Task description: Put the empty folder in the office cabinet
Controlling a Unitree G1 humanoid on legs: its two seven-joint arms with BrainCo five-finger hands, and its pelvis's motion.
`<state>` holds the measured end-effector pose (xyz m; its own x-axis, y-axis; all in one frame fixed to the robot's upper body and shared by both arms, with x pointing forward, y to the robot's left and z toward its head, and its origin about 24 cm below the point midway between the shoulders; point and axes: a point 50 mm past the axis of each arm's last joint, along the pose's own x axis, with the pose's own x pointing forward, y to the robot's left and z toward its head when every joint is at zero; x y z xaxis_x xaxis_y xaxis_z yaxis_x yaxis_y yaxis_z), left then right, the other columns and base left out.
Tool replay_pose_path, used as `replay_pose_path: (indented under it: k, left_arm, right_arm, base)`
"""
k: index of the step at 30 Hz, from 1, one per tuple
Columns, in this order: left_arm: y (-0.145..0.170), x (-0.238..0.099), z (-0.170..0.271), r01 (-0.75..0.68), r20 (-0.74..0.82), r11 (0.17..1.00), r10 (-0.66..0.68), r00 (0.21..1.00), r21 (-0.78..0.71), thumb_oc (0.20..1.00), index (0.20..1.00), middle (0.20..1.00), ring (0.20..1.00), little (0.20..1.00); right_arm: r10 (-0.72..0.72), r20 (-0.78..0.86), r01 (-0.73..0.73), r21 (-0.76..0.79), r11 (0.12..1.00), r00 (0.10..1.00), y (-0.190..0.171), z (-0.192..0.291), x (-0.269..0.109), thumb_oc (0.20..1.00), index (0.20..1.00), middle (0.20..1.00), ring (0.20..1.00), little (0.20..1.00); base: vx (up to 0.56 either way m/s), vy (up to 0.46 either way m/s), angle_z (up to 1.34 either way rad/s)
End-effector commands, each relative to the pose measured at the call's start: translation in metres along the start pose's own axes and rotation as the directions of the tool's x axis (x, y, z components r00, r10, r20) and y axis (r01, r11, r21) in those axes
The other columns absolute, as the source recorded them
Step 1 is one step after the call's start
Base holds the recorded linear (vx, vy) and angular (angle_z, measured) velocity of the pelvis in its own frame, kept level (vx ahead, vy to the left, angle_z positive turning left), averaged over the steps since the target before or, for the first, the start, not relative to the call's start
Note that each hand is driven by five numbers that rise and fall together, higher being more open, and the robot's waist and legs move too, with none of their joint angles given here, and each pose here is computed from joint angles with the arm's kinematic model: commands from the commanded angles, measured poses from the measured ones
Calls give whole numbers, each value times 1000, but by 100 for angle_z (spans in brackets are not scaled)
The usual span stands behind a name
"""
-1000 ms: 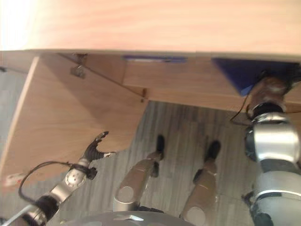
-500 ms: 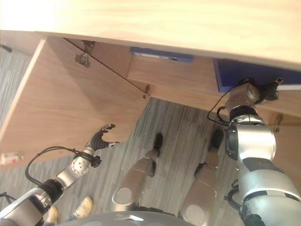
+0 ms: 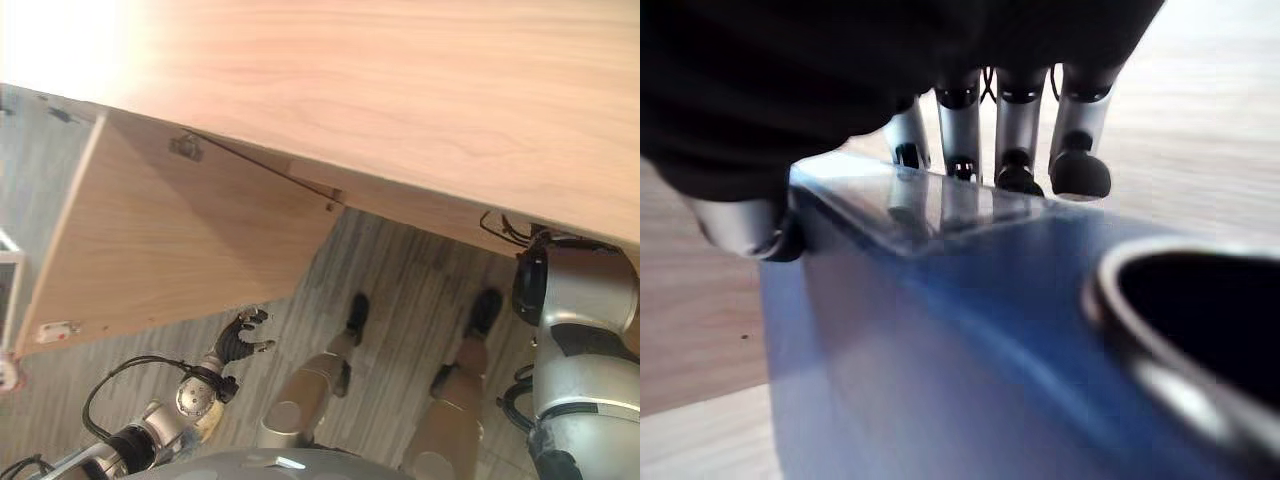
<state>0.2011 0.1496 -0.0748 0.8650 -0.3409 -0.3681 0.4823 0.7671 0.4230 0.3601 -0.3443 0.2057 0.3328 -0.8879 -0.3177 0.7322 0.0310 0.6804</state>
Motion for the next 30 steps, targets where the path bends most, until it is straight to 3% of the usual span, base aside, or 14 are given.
replay_pose_path:
  k: [1, 4, 5, 6, 10, 23, 24, 26, 30]
  left_arm:
    - [25, 7, 8, -15, 45, 995, 10, 999, 103, 736, 736, 736, 736, 736]
    - [26, 5, 8, -22, 46, 996, 18, 999, 92, 730, 730, 730, 730, 730]
    - [48, 29, 27, -84, 67, 990, 77, 995, 117, 730, 730, 730, 730, 730]
    - [54, 31, 31, -116, 75, 989, 109, 991, 94, 736, 736, 736, 736, 736]
    - [55, 18, 19, -163, 49, 987, 163, 985, -7, 743, 743, 743, 743, 743]
    - [65, 6, 20, -178, 62, 984, 179, 982, -28, 812, 812, 812, 812, 812]
    - [65, 5, 20, -179, 61, 983, 180, 982, -29, 856, 856, 856, 856, 856]
    - [66, 4, 19, -182, 58, 983, 183, 981, -27, 1000, 1000, 1000, 1000, 1000]
    - [65, 4, 17, -178, 46, 984, 179, 983, -24, 1000, 1000, 1000, 1000, 1000]
  right_arm:
    - [-6, 71, 3, 40, 999, 997, 13, 24, -2, 200, 200, 200, 200, 200]
    - [45, 90, -45, 6, 999, 995, 24, 30, -7, 200, 200, 200, 200, 200]
    - [148, 69, -147, -9, 989, 987, 44, 16, -30, 200, 200, 200, 200, 200]
    - [157, 29, -157, -9, 988, 987, 49, 8, -37, 200, 200, 200, 200, 200]
    - [187, 24, -186, -36, 982, 982, 56, 10, -41, 200, 200, 200, 200, 200]
    - [204, 62, -182, -251, 951, 977, 40, 7, -25, 200, 200, 200, 200, 200]
    - [206, 63, -183, -261, 948, 976, 40, 7, -24, 1000, 1000, 1000, 1000, 1000]
    - [206, 58, -184, -264, 947, 977, 39, 7, -23, 1000, 1000, 1000, 1000, 1000]
    - [219, 43, -196, -304, 932, 975, 35, -3, -23, 1000, 1000, 1000, 1000, 1000]
  base:
    - [41, 11, -2]
    - [14, 8, 0]
    - [60, 59, 2]
    - [72, 29, 3]
    - [-9, -19, -8]
    - [-8, -1, -1]
    - [-31, 8, 1]
    - [0, 0, 0]
    - [-8, 2, 0]
